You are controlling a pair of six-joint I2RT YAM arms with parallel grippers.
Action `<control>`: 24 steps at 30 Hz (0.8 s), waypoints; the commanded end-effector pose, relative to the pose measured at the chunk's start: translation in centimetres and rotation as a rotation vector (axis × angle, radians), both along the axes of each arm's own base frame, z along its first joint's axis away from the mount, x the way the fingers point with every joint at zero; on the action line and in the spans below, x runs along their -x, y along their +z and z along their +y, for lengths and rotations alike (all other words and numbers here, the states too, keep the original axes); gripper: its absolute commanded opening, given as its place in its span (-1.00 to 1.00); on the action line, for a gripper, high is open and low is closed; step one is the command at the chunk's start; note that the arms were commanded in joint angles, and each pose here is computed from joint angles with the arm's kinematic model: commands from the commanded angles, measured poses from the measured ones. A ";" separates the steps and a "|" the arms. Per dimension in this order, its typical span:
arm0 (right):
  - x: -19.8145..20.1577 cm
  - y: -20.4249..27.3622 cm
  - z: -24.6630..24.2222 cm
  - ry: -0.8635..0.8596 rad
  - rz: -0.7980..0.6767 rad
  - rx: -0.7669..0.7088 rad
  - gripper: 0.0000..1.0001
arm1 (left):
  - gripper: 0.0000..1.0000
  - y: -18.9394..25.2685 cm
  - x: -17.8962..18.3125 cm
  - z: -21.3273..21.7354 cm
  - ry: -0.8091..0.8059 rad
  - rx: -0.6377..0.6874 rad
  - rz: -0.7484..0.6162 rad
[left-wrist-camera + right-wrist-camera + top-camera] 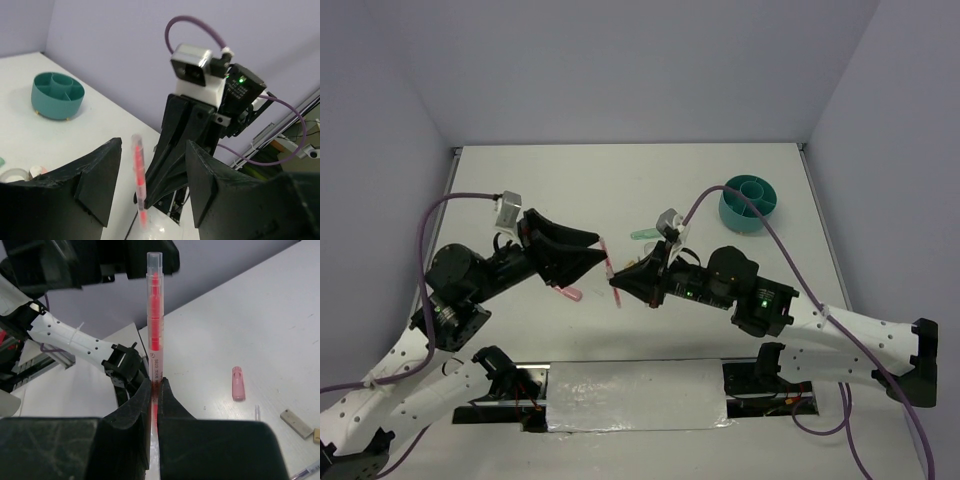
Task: Sort the stationery into containers
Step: Close the pen cap on the pen.
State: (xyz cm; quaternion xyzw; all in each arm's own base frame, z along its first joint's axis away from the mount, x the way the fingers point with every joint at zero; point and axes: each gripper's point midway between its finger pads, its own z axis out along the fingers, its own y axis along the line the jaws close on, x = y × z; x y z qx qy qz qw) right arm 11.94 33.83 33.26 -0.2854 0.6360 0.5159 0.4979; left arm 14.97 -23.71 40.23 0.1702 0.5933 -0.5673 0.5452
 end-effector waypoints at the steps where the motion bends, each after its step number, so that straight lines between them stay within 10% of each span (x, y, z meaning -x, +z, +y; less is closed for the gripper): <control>1: 0.7 3.2 0.4 0.028 -0.037 -0.077 -1.00 | 0.32 2.9 0.9 0.4 -0.011 0.019 -0.102; 24: 0.8 4.1 0.2 0.016 -0.056 -0.086 -1.00 | -0.02 0.1 0.0 -1.0 -0.046 -0.031 -0.049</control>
